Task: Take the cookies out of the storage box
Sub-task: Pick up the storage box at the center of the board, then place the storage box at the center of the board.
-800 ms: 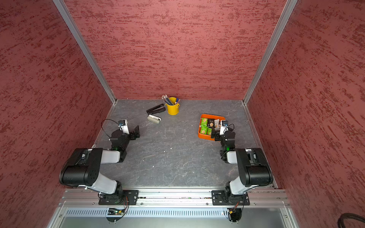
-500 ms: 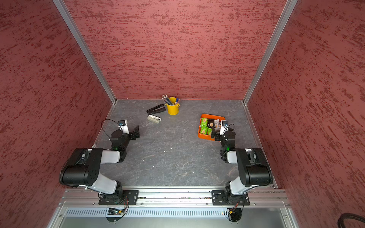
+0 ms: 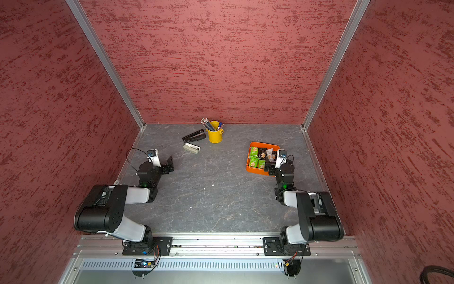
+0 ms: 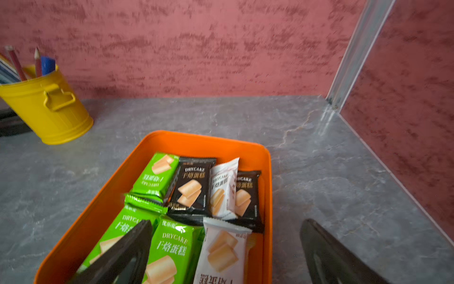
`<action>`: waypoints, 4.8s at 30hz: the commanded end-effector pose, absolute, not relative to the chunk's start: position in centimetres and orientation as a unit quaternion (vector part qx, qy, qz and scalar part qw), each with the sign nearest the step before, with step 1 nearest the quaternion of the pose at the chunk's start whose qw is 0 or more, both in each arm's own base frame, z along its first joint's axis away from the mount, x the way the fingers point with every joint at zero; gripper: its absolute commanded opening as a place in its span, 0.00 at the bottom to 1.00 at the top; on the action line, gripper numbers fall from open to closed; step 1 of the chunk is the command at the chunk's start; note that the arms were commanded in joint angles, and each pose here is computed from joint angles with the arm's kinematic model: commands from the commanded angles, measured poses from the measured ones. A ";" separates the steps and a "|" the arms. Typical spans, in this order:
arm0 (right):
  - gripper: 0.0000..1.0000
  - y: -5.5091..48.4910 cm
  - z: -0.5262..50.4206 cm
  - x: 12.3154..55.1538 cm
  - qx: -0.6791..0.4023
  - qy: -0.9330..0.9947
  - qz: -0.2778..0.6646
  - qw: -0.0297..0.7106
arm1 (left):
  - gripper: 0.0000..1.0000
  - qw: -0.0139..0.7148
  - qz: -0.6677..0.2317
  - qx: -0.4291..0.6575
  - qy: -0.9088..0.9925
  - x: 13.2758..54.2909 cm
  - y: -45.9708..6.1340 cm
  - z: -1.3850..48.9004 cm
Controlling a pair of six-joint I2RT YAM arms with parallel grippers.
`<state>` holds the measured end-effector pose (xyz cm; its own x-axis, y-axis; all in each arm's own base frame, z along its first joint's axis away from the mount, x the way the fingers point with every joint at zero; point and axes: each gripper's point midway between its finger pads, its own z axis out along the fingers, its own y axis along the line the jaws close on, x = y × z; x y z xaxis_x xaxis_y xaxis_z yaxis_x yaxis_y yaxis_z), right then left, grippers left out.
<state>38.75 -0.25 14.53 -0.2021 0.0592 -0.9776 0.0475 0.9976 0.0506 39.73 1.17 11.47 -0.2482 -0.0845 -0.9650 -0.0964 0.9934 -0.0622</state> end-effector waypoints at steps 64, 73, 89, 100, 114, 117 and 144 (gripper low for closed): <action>0.00 -3.5 6.7 43.7 0.119 0.986 -0.006 0.115 | 1.00 0.263 -0.108 -0.311 0.907 32.9 -3.2 12.0; 0.00 -1.7 9.8 42.1 0.119 0.984 0.031 0.129 | 1.00 0.269 -0.134 -0.299 0.906 33.3 -4.0 12.8; 0.00 9.4 13.4 33.3 0.097 0.981 0.076 0.152 | 1.00 0.245 -0.196 -0.229 0.921 32.7 -7.0 12.7; 0.00 19.1 12.6 29.7 0.044 0.979 0.106 0.166 | 1.00 0.240 -0.205 -0.204 0.927 30.9 -7.4 12.4; 0.00 25.2 8.5 28.9 -0.030 0.989 0.048 0.140 | 1.00 0.226 -0.206 -0.212 0.928 27.8 -7.2 11.0; 0.00 25.9 7.9 29.1 -0.033 0.989 0.051 0.134 | 1.00 0.226 -0.206 -0.212 0.928 27.8 -7.1 11.0; 0.41 31.5 10.6 30.7 -0.115 0.979 0.129 0.113 | 1.00 0.209 -0.225 -0.221 0.926 30.1 -8.5 10.5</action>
<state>30.56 30.70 11.43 -0.9500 -0.1635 -0.2661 -0.2241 0.9503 0.2162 28.89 -7.88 9.27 -0.8258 -0.5010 -0.2591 -0.3388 0.8079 -0.4823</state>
